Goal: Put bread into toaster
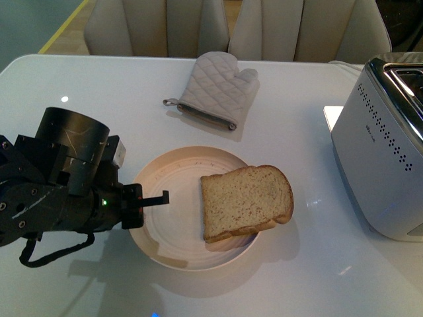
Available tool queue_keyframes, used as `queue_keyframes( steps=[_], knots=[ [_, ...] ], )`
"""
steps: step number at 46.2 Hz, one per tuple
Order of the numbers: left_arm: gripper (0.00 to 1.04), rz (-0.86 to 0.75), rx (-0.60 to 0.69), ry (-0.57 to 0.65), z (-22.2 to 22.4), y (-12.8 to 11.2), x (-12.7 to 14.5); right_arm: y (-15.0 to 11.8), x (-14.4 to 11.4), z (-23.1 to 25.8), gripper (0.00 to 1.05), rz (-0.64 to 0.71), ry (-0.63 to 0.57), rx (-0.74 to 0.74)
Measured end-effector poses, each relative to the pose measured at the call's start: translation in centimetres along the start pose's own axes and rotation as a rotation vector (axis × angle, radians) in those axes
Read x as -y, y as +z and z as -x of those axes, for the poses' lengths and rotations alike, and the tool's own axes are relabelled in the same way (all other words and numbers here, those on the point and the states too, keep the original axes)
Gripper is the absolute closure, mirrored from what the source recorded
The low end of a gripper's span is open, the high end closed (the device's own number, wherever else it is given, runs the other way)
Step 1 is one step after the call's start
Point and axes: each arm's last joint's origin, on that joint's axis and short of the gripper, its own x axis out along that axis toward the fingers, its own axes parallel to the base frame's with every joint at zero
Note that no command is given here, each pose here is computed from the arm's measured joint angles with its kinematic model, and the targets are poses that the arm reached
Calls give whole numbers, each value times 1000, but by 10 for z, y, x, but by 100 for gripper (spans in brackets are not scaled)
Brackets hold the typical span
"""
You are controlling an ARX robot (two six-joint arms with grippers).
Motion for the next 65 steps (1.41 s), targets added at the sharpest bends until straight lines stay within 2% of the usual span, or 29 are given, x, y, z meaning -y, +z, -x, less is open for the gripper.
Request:
queue_keyframes(
  steps=[4,7,17,21,23,28,35,38,41,43,47,54,62,64,65],
  knots=[
    [75,23,10,6,4,-5,-3,0,0,0,9,0,0,0],
    [63,75,65,7,17,-1,-11,0,0,0,9,0,0,0],
    [27,206,426,-61,114,51,-21,0,0,0,9,0,0,0],
    [10,203,598,-108,174,58,-16,0,0,0,9,0,0,0],
    [5,192,660,-115,197,54,-14,0,0,0,9,0,0,0],
    [7,183,759,-145,241,34,-13,0,0,0,9,0,0,0],
    [8,237,865,-116,279,-19,-29,0,0,0,9,0,0,0],
    [22,112,985,-37,285,-49,-42,0,0,0,9,0,0,0],
    [38,-45,997,57,281,-82,-48,0,0,0,9,0,0,0],
    [47,-98,998,79,281,-93,-49,0,0,0,9,0,0,0],
    [67,-157,1093,103,292,-97,-48,0,0,0,9,0,-1,0],
    [101,-180,1096,116,292,-98,-48,0,0,0,9,0,0,0],
    [101,-183,1097,118,292,-98,-48,0,0,0,9,0,0,0],
    [91,-184,1097,119,292,-98,-48,0,0,0,9,0,-1,-1],
    [85,-185,1097,119,292,-98,-48,-1,0,0,9,-10,-30,-55]
  ],
)
